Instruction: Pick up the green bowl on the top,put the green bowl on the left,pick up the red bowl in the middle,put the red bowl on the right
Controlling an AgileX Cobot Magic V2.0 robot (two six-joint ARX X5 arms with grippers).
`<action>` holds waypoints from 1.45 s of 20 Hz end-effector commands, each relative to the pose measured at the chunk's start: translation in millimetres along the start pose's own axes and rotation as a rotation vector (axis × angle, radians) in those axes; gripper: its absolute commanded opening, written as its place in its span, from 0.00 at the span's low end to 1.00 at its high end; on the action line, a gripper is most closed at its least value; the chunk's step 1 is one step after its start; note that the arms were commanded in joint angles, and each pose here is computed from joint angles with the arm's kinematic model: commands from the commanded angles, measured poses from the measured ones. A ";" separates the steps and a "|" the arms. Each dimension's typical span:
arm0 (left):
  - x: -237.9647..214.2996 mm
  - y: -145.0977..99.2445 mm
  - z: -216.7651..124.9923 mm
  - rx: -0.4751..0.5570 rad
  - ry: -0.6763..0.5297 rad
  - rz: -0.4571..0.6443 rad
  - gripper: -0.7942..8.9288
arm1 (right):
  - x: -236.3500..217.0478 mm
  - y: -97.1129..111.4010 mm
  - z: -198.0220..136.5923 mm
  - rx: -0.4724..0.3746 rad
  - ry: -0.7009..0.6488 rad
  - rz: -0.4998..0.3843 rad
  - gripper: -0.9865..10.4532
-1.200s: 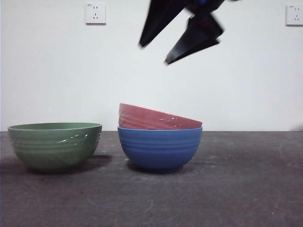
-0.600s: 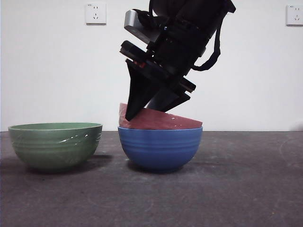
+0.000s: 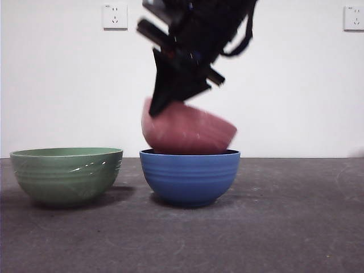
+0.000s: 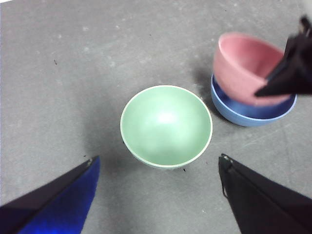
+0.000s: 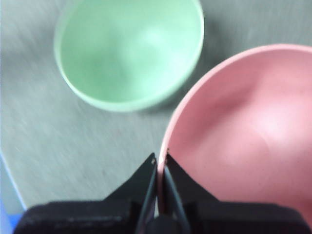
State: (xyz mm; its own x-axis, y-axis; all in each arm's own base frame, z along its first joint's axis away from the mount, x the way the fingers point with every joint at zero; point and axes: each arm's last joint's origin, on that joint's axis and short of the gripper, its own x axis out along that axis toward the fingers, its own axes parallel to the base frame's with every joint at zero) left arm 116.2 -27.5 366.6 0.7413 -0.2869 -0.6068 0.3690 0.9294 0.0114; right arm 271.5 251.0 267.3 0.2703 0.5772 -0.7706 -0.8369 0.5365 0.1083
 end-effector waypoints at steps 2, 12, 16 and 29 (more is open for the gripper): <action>-0.2 0.3 0.9 -0.001 -0.021 0.001 0.50 | -33.1 6.5 19.6 -0.046 -0.033 -0.008 0.08; 2.7 1.6 8.2 0.006 -0.075 0.008 0.50 | -171.2 20.9 -49.4 0.193 0.103 -0.592 0.08; 4.5 1.9 9.0 0.005 -0.072 0.007 0.50 | -163.5 29.5 -103.2 0.291 0.035 -0.549 0.08; 4.8 2.0 9.3 0.005 -0.074 0.006 0.50 | -36.1 -0.8 -113.7 0.312 0.127 -0.329 0.08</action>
State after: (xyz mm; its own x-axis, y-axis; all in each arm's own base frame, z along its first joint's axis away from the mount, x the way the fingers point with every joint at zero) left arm 125.4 -29.3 371.7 0.7805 -0.2976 -0.5498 0.3698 0.9288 0.0222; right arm 208.6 158.8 226.1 0.4248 0.2761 -0.8622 -0.5181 0.8551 0.0186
